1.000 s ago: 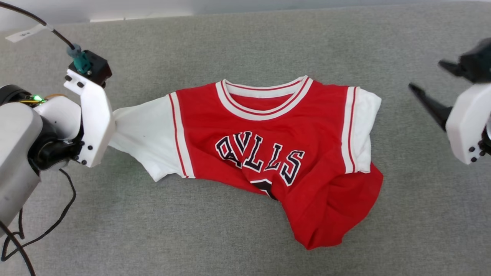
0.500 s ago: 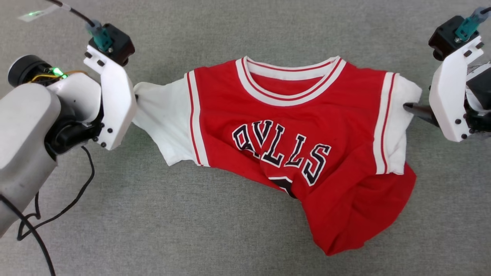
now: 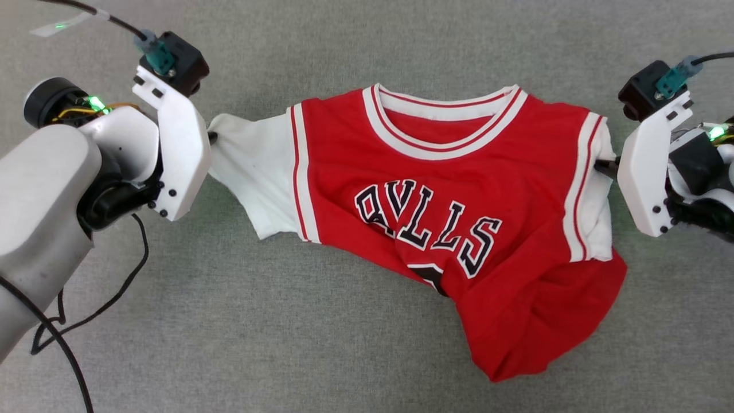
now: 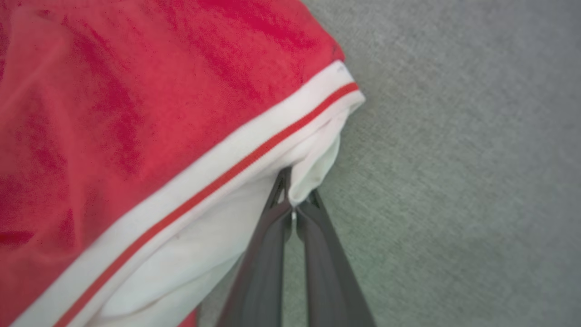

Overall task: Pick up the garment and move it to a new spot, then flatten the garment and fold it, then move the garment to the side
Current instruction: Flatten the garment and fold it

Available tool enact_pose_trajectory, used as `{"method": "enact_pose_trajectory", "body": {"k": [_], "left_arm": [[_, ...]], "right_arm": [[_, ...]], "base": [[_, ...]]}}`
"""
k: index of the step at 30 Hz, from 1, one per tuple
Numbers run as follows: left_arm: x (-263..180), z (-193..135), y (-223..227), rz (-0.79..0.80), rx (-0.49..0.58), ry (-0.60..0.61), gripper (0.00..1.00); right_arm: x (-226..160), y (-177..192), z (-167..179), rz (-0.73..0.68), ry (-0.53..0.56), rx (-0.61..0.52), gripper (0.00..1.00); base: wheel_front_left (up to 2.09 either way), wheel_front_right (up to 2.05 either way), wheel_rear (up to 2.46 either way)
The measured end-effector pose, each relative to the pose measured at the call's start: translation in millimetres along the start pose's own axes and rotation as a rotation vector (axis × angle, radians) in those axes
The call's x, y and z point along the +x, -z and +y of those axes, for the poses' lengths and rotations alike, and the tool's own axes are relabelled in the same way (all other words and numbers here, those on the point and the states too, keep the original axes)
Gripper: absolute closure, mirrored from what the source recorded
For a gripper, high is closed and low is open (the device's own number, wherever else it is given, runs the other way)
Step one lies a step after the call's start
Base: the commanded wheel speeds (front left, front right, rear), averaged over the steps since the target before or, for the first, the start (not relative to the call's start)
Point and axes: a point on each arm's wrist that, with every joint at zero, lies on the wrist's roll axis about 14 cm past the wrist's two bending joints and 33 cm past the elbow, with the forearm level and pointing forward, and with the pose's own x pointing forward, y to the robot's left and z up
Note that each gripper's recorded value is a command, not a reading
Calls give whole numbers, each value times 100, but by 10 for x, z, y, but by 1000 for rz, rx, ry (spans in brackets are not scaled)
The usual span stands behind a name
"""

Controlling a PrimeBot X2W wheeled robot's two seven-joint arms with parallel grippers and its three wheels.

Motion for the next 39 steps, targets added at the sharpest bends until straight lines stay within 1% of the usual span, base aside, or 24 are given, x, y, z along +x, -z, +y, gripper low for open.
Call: {"method": "enact_pose_trajectory", "body": {"k": [3,6,12,15,24,27,31,34,39], "left_arm": [[-126,15,-139,-66,11,-20,100],[-320,16,-364,-170,33,-42,100],[-851,-3,-857,-400,100,-95,100],[-1149,-21,-1093,-502,135,-126,100],[-2042,-251,-1890,-830,254,-181,100],[-2262,-300,-2123,-915,290,-203,100],[-2449,-242,-2391,-997,301,-238,100],[-2539,-166,-2605,-1059,303,-263,100],[-2566,31,-2929,-1138,302,-316,100]], "right_arm": [[-140,-146,18,-100,22,-36,100],[-394,-366,-4,-222,51,-57,100],[-1063,-729,-97,-441,136,-122,100],[-1459,-915,-177,-553,193,-150,100],[-2497,-1426,-193,-838,311,-233,100],[-2741,-1571,-229,-894,355,-260,100],[-3019,-1835,-312,-969,419,-290,100],[-3130,-2037,-407,-997,471,-309,100],[-3196,-2399,-599,-1031,551,-328,100]], "base": [[0,0,0],[0,0,0],[0,0,0],[0,0,0],[0,0,0],[0,0,0],[0,0,0],[0,0,0],[0,0,0]]}}
